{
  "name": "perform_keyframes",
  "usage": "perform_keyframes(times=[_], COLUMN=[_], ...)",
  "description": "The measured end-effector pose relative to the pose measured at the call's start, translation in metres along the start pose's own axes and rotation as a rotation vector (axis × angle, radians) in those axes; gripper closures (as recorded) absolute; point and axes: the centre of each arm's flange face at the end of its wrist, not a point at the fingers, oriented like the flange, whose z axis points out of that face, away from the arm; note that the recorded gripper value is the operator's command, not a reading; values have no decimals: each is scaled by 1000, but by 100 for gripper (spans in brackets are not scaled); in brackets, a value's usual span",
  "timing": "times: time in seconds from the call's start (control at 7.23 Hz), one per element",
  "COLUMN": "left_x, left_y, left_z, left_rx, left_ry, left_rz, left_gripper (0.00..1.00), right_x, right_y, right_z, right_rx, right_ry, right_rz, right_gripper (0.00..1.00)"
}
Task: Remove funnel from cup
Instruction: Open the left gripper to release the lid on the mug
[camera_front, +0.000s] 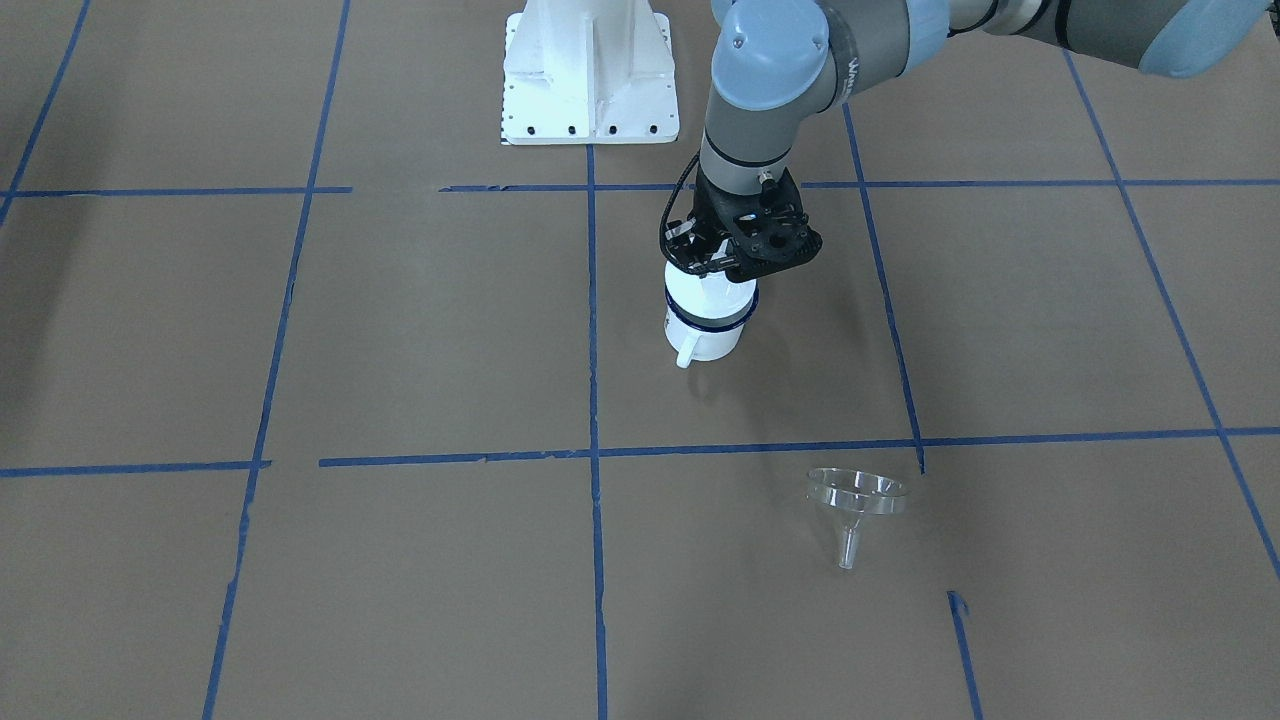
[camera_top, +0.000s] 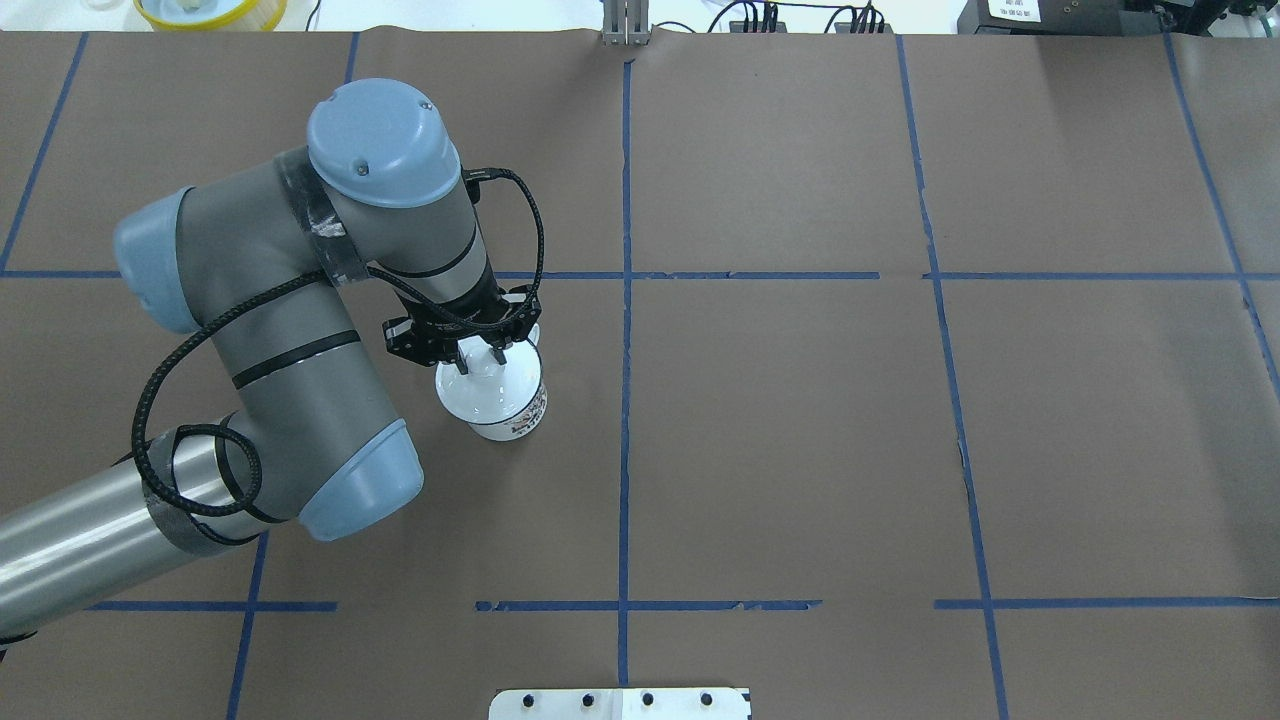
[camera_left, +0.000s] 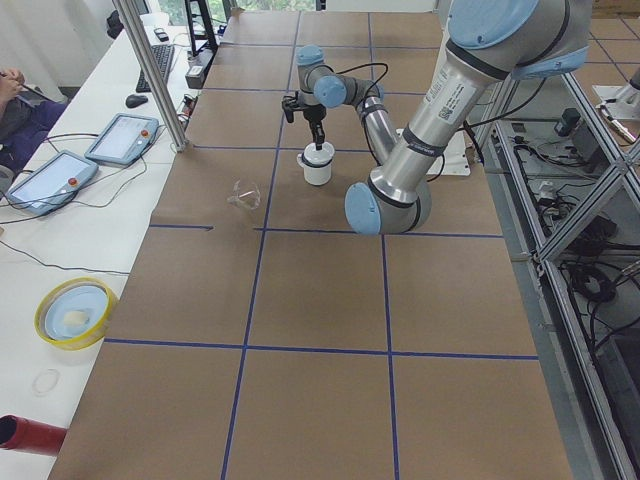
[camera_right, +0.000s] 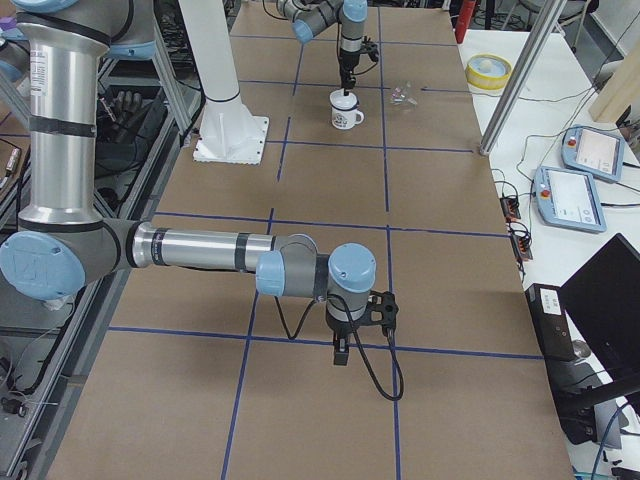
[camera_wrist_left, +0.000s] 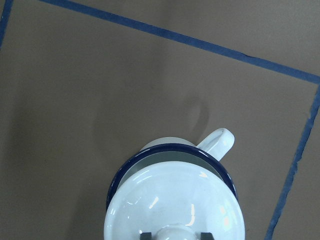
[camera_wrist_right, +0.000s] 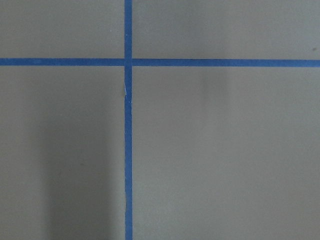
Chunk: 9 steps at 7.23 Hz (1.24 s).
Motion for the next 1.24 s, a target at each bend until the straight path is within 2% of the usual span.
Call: perform_keyframes(times=[1.24], left_x=[-2], left_y=[-4], left_z=[6], left_rx=[3], left_ry=[10], left_rz=[3], left_gripper=[100], right_x=[0], right_y=[0], right_z=[0], right_rx=[0], right_ry=[0], right_rz=[0], right_gripper=[0])
